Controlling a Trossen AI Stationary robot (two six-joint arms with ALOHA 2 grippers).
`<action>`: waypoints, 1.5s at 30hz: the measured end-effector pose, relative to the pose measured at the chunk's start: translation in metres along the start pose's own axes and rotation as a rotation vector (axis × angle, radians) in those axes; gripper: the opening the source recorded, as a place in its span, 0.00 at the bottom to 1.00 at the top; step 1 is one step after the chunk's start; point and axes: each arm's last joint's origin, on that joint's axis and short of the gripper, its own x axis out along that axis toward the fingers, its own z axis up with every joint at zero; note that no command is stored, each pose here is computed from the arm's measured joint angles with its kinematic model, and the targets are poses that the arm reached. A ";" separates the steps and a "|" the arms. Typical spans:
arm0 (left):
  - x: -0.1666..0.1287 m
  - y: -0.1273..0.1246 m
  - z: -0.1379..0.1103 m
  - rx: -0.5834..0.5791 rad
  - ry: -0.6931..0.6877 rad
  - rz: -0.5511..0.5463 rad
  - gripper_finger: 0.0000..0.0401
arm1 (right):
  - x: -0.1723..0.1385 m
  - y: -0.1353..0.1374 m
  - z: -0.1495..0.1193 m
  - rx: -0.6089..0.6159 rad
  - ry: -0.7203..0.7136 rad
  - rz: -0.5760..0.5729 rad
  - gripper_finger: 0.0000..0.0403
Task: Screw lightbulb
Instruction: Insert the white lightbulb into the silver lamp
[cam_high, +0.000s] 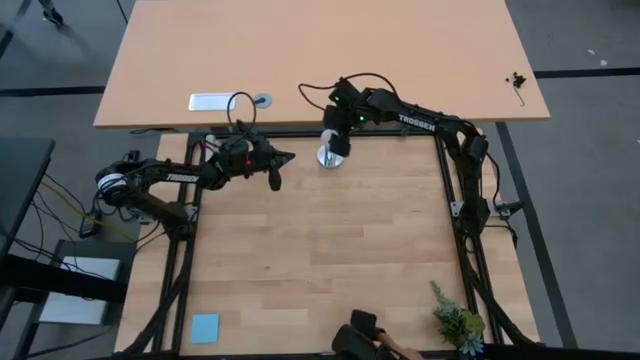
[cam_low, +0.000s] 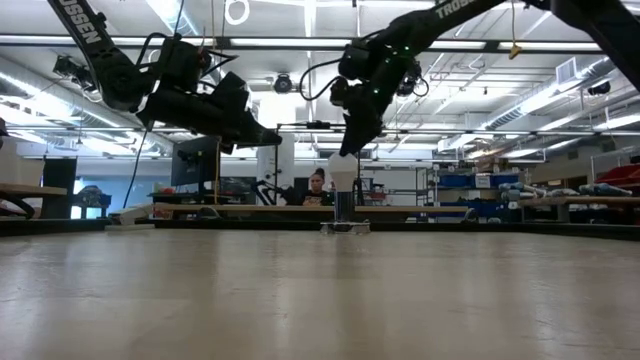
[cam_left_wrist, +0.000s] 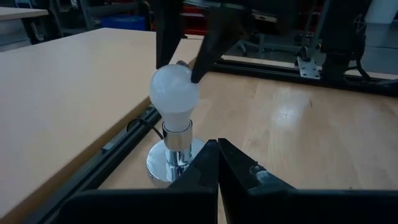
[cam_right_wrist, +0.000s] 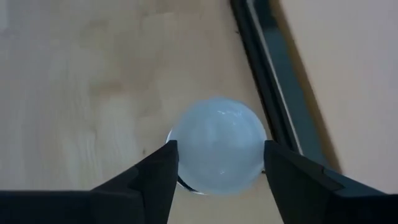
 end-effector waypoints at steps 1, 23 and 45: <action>0.000 0.000 0.000 0.000 0.000 0.000 0.01 | 0.000 0.000 0.000 0.050 0.006 -0.014 0.58; 0.000 0.000 0.000 -0.001 0.002 0.000 0.01 | -0.021 0.025 0.028 -0.139 -0.020 -0.117 0.61; 0.000 0.000 0.000 -0.001 0.001 0.000 0.01 | -0.001 -0.002 0.003 0.097 -0.018 -0.030 0.56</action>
